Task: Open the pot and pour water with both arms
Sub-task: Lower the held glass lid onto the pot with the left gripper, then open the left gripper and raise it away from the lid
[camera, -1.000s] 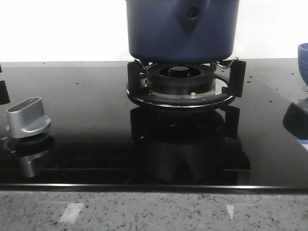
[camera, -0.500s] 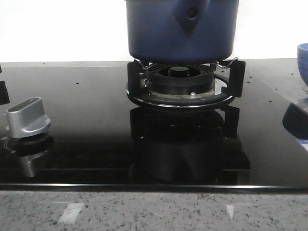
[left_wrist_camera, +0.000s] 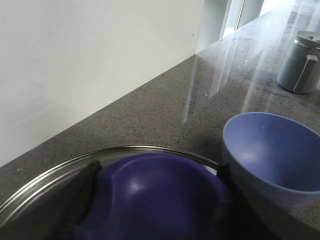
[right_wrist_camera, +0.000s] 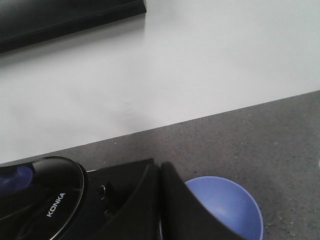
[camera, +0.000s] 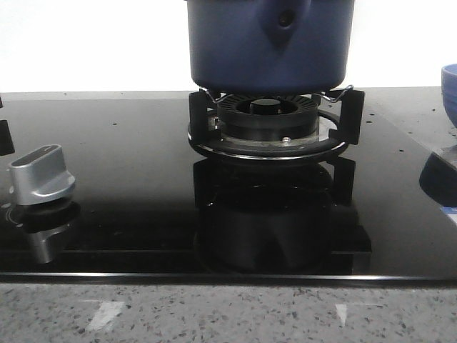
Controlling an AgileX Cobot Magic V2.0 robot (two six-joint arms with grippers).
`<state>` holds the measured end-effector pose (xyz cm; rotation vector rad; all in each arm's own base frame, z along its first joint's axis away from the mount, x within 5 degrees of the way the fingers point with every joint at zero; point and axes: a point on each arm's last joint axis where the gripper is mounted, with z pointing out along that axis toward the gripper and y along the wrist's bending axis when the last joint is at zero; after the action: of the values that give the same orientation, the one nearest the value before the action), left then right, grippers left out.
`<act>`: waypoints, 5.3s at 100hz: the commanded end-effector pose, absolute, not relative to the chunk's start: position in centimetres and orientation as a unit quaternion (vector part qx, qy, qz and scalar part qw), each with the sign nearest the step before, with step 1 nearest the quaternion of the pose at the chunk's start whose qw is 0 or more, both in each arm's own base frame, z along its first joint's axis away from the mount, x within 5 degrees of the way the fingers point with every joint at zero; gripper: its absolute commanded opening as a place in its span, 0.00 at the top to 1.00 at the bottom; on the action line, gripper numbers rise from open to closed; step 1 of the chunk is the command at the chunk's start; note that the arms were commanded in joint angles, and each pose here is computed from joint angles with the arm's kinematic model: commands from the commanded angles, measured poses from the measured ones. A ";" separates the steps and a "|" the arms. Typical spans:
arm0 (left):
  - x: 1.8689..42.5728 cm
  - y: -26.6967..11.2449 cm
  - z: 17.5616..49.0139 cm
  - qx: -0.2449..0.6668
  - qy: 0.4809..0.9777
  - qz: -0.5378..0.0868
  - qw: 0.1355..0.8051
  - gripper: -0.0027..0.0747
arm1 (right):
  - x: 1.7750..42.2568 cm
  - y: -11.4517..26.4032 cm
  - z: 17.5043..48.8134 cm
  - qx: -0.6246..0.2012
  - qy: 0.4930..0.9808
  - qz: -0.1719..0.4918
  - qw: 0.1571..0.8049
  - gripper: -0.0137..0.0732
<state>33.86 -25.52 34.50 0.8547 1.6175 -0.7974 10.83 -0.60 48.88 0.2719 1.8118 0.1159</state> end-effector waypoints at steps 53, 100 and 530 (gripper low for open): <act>32.5 -25.2 38.6 0.332 0.643 -0.385 0.573 0.60 | 10.4 -0.6 50.5 0.105 0.750 0.048 0.652 0.92; 32.3 -25.3 38.6 0.341 0.638 -0.391 0.569 0.60 | 10.4 -0.5 50.5 0.105 0.750 0.057 0.651 0.92; 6.1 -2.5 28.7 0.168 0.691 -0.087 0.698 0.99 | 2.3 -0.1 30.7 0.002 0.625 0.004 0.781 0.93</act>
<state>5.88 -2.74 29.36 0.4098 1.3899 -0.2099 2.69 -0.19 29.22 0.0263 1.4494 0.0218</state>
